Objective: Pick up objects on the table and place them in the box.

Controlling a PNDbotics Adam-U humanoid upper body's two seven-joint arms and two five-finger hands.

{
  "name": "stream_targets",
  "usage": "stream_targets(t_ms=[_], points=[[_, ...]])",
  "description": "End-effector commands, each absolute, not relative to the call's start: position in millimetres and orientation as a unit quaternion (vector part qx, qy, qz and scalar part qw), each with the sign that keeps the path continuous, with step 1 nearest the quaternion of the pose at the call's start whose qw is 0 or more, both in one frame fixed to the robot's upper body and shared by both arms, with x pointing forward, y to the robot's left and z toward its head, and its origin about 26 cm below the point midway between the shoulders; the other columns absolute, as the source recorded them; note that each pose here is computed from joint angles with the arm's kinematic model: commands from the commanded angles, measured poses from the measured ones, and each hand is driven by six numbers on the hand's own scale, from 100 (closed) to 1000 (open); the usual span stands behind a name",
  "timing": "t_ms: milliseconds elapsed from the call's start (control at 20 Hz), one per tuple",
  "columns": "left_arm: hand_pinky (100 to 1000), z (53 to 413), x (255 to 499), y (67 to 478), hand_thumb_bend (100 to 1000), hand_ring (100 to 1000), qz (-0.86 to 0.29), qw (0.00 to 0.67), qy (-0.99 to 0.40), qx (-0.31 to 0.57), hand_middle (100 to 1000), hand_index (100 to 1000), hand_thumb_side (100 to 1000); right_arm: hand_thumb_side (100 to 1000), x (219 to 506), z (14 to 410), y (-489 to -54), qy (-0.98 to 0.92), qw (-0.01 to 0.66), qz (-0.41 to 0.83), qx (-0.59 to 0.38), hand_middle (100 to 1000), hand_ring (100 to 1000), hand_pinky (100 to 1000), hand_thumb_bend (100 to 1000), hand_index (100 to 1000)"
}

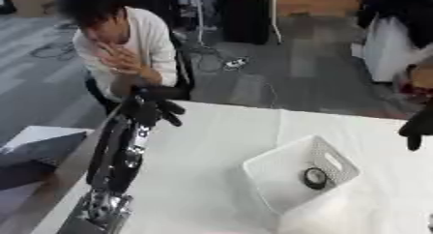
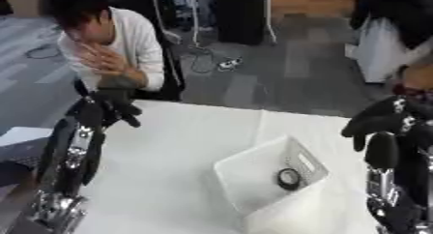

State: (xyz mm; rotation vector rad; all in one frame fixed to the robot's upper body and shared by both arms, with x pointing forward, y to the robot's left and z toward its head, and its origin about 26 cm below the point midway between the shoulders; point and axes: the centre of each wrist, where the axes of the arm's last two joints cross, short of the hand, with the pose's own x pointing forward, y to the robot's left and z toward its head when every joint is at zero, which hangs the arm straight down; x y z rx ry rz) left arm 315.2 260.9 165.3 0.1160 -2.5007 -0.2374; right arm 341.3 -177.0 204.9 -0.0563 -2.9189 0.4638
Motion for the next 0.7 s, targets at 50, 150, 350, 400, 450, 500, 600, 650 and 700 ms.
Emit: stream_targets(t_ms=[50, 150, 350, 400, 450, 500, 600, 650, 700], points=[[496, 171.9, 313.9, 262.2, 275, 560, -0.088, 0.295, -0.951, 0.035, 705, 753, 819, 600, 340.7, 208.9, -179.1, -0.984, 0.085, 0.155, -0.025, 452, 390, 170, 106, 543], [496, 171.6, 314.0, 262.1, 274, 559, -0.086, 0.295, -0.951, 0.031, 705, 752, 819, 600, 340.7, 208.7, -179.0, -0.984, 0.085, 0.155, -0.026, 451, 390, 169, 107, 543], [496, 171.6, 313.6, 261.5, 272, 554, -0.082, 0.29, -0.953, 0.024, 703, 751, 821, 600, 340.5, 208.5, -179.1, -0.984, 0.086, 0.154, -0.027, 450, 389, 168, 107, 542], [495, 171.6, 313.6, 261.5, 271, 552, -0.081, 0.289, -0.954, 0.022, 702, 751, 823, 600, 340.5, 208.4, -179.3, -0.984, 0.086, 0.154, -0.027, 450, 388, 167, 107, 542], [494, 171.5, 313.7, 261.6, 270, 551, -0.079, 0.288, -0.954, 0.022, 702, 751, 823, 600, 340.5, 208.3, -179.4, -0.984, 0.086, 0.155, -0.027, 450, 388, 166, 107, 542], [494, 171.3, 313.7, 261.6, 269, 551, -0.078, 0.287, -0.955, 0.02, 702, 750, 825, 600, 340.5, 208.3, -179.6, -0.984, 0.086, 0.155, -0.027, 449, 388, 166, 107, 542], [493, 171.0, 313.7, 261.5, 268, 550, -0.075, 0.284, -0.956, 0.018, 702, 750, 825, 600, 340.5, 208.3, -179.8, -0.984, 0.086, 0.155, -0.027, 448, 387, 165, 107, 541], [494, 171.0, 313.7, 261.6, 268, 550, -0.074, 0.282, -0.956, 0.018, 702, 750, 825, 600, 340.5, 208.1, -180.1, -0.984, 0.086, 0.155, -0.027, 448, 386, 163, 106, 540], [493, 170.8, 313.7, 261.3, 268, 550, -0.075, 0.28, -0.957, 0.018, 702, 750, 824, 600, 340.6, 207.6, -180.6, -0.984, 0.087, 0.155, -0.027, 447, 386, 162, 107, 540]])
